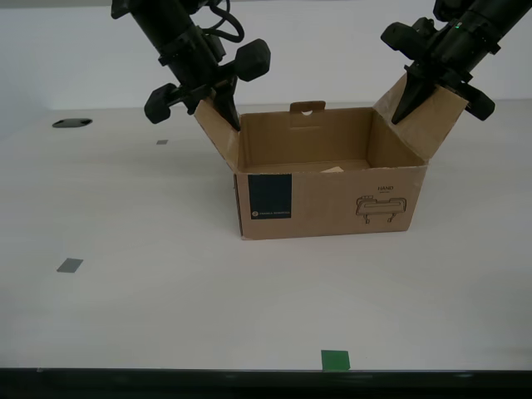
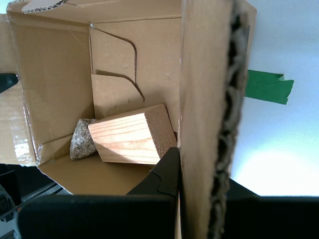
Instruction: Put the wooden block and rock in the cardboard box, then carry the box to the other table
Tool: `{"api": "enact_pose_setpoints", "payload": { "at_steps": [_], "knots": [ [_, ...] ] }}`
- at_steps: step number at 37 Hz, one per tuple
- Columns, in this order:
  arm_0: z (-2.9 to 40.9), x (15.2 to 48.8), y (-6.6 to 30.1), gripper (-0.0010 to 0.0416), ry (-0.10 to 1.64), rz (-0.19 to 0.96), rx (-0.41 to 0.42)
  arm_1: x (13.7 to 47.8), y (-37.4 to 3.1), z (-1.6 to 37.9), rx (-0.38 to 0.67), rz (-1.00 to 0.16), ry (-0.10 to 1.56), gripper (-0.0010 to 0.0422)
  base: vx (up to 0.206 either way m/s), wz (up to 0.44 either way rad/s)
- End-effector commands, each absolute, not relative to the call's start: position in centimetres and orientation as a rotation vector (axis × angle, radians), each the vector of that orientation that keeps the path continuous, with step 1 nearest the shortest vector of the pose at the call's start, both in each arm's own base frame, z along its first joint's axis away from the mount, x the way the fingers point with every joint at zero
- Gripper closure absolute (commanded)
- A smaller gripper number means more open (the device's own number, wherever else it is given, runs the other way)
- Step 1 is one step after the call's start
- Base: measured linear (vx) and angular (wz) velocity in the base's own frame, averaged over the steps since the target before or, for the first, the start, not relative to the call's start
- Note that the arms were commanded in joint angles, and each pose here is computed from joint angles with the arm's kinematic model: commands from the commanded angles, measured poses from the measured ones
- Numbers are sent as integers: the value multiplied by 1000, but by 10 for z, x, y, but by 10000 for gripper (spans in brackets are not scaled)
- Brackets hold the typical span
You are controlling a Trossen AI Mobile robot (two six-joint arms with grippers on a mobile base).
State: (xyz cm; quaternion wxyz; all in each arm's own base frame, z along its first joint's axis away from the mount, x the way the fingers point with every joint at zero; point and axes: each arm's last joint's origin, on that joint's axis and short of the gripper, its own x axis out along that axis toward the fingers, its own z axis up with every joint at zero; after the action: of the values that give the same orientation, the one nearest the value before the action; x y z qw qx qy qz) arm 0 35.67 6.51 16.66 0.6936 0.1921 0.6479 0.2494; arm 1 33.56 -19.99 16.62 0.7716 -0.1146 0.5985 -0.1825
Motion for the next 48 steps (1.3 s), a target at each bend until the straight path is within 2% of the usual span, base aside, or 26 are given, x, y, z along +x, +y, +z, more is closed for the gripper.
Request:
{"api": "enact_pose_setpoints", "payload": {
  "at_steps": [1,6,22,29,48],
  "knots": [
    [169,356,65,406,1443,559,434,334,-199,162,-239,-365,1323,413,0,0],
    [176,355,65,406,1425,559,434,334,-200,166,-242,-379,1333,414,0,0],
    [203,347,66,406,1357,568,430,331,-200,207,-262,-435,1222,414,0,0],
    [216,342,65,406,1338,563,438,325,-198,222,-292,-489,1205,414,0,0],
    [252,321,63,406,1291,567,440,307,-190,254,-328,-481,1192,414,-33,-4]
  ]
}}
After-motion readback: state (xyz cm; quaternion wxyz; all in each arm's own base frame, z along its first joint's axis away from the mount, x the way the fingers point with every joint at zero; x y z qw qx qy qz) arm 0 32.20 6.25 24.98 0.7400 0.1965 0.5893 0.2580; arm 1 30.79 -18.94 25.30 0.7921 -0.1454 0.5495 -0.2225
